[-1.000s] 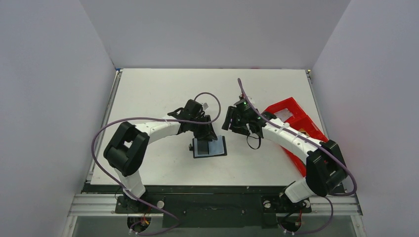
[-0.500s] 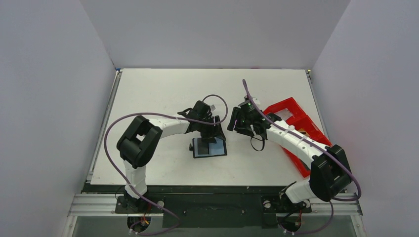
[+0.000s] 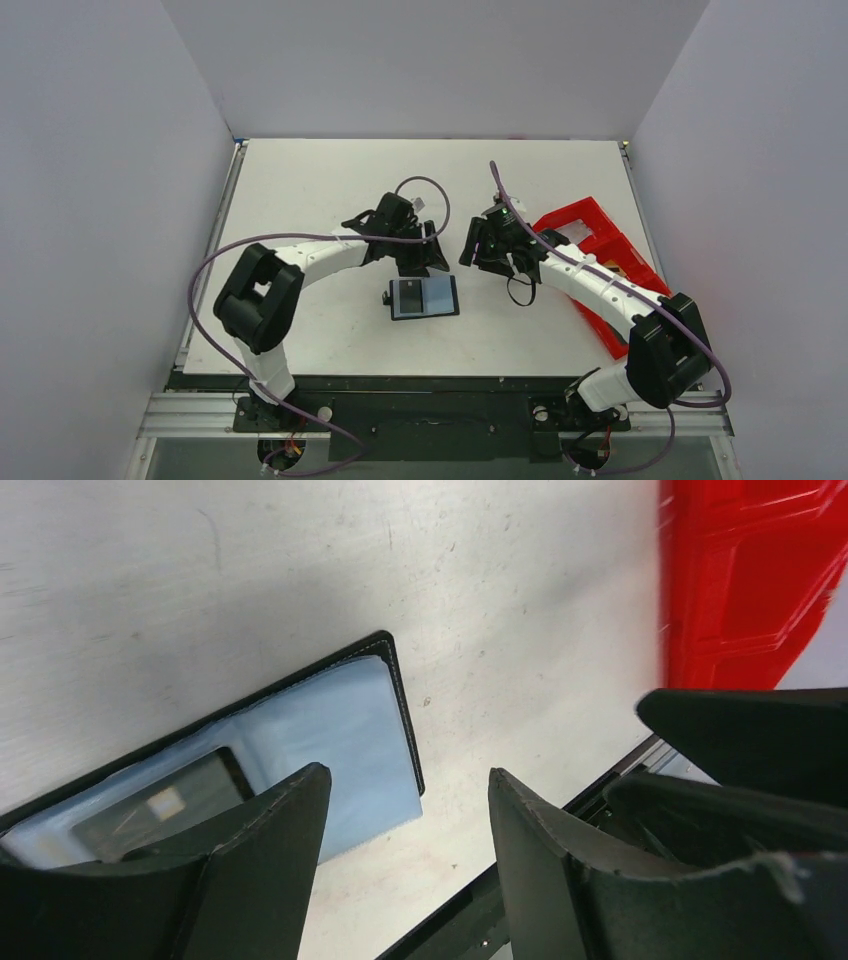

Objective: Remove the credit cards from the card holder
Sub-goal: Remove the credit card from the card holder.

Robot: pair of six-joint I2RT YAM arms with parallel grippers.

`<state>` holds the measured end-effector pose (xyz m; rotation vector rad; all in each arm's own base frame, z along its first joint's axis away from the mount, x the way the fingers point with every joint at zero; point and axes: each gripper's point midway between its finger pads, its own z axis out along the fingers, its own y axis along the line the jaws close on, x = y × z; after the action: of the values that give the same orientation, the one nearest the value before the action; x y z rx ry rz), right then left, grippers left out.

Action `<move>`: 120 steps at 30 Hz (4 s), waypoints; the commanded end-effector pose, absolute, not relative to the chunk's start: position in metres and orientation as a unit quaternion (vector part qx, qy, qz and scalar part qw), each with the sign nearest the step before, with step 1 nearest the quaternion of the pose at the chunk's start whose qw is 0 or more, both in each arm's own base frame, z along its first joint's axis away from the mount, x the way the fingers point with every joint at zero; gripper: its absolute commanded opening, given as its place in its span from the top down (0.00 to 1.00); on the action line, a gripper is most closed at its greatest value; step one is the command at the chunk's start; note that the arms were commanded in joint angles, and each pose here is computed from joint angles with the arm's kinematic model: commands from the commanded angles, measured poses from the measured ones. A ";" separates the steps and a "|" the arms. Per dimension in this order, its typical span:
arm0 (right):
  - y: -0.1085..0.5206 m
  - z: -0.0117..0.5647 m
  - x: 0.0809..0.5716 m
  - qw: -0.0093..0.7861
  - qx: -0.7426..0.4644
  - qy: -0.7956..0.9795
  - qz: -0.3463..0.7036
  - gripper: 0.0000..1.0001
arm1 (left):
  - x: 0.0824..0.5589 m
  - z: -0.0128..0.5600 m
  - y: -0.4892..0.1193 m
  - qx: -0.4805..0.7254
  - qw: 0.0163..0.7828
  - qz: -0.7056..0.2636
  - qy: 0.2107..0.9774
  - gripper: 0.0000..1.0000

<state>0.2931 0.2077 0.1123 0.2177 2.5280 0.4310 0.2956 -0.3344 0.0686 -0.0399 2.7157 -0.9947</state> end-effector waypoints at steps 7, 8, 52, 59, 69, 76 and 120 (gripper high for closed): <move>0.259 0.130 0.291 0.283 0.046 0.932 0.224 0.41 | 0.289 0.082 -0.267 -0.047 0.168 -0.309 0.935 0.42; 0.264 0.129 0.292 0.280 0.042 0.932 0.226 0.41 | 0.285 0.076 -0.262 -0.050 0.162 -0.304 0.937 0.42; 0.278 0.107 0.289 0.259 0.053 0.930 0.254 0.42 | 0.275 0.046 -0.276 -0.045 0.132 -0.297 0.945 0.43; 0.282 0.100 0.286 0.233 0.079 0.918 0.311 0.50 | 0.275 0.045 -0.280 -0.048 0.129 -0.299 0.944 0.43; 0.296 0.081 0.285 0.201 0.110 0.897 0.377 0.66 | 0.275 0.044 -0.282 -0.054 0.125 -0.301 0.944 0.43; 0.304 0.062 0.281 0.179 0.121 0.897 0.386 0.71 | 0.275 0.046 -0.283 -0.053 0.126 -0.302 0.943 0.44; 0.300 0.018 0.268 0.153 0.136 0.901 0.382 0.81 | 0.270 0.026 -0.285 -0.063 0.106 -0.260 0.958 0.44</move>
<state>0.2699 0.3023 0.0202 0.3979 2.6035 1.0756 0.2681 -0.2867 0.0389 -0.1588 2.7973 -0.8473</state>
